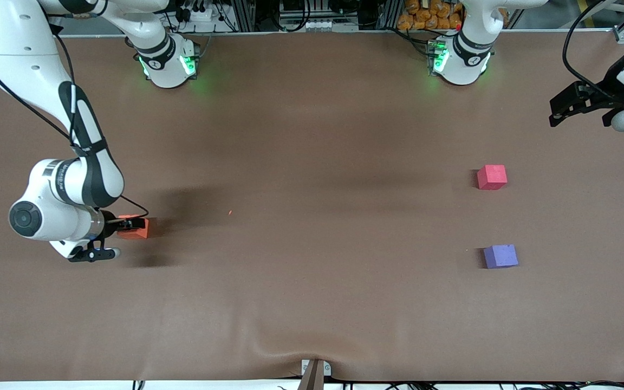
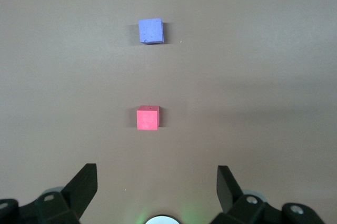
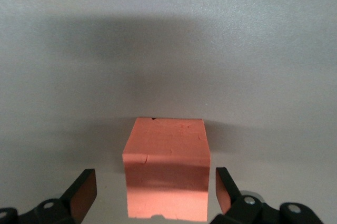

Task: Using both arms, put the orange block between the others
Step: 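Close the right gripper on the orange cube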

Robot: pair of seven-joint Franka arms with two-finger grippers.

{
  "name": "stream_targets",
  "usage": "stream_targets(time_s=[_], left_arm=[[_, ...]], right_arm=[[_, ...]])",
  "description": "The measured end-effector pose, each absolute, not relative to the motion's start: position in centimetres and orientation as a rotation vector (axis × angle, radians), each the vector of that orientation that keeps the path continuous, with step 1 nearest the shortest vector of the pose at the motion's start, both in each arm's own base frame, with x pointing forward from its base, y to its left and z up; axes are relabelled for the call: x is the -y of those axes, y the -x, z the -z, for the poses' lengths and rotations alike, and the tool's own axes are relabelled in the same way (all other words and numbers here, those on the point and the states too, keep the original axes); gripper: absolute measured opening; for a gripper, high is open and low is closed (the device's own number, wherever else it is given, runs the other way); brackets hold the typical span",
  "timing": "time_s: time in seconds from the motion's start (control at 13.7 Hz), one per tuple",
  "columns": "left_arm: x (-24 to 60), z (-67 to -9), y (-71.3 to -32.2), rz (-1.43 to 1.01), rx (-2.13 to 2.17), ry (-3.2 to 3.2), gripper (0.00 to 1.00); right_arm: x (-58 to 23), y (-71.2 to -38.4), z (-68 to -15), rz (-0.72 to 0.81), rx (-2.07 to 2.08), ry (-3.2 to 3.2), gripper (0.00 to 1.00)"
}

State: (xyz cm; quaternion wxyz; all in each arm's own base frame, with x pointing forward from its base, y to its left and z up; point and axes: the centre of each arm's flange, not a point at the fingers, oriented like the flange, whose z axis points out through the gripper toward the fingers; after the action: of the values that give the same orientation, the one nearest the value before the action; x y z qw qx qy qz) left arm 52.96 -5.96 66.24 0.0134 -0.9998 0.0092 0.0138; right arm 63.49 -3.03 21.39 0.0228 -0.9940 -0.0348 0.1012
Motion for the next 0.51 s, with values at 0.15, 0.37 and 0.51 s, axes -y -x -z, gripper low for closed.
stream_targets(time_s=[0.15, 0.37, 0.51], left_arm=[[6.0, -66.2, -53.0, -0.043, -0.029, 3.114, 1.0], [5.9, -66.1, -53.0, -0.046, -0.028, 3.114, 1.0], [6.0, -65.9, -53.2, -0.051, -0.028, 3.114, 1.0]], right_arm=[[3.0, -63.6, -21.2, -0.3, 0.108, 3.081, 1.0], [3.1, -63.6, -20.7, -0.297, 0.107, 3.083, 1.0], [3.1, -63.5, -20.0, -0.314, 0.107, 3.081, 0.84]])
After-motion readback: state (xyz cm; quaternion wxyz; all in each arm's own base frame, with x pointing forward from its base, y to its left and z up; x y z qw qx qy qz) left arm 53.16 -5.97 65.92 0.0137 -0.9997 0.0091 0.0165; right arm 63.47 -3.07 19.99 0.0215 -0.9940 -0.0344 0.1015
